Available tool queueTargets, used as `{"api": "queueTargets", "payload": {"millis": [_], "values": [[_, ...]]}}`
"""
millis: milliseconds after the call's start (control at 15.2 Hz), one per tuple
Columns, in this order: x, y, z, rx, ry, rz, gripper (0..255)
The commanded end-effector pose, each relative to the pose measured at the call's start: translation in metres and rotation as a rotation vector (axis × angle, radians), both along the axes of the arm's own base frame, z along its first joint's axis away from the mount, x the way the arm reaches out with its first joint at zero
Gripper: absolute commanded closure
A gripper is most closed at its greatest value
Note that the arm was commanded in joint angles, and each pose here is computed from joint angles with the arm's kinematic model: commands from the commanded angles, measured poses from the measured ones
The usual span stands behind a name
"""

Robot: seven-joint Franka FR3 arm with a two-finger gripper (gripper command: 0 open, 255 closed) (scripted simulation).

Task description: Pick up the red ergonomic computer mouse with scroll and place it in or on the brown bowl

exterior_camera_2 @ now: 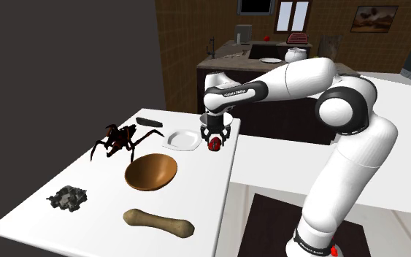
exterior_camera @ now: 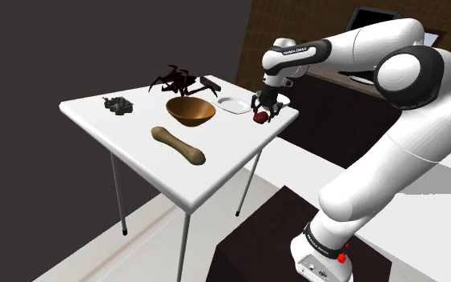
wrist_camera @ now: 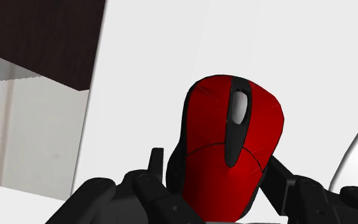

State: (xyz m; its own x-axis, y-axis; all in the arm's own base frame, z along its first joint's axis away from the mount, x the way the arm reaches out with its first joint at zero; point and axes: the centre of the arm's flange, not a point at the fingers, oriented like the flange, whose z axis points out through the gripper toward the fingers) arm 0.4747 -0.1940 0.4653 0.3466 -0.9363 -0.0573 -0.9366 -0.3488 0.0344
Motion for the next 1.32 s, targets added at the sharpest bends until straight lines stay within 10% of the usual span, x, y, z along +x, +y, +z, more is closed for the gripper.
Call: {"api": "queueTargets", "payload": {"millis": [0,1254], "values": [[0.0,0.0,-0.001,0.0,0.001,0.0,255],[0.0,0.0,0.078,0.0,0.001,0.0,255]]}}
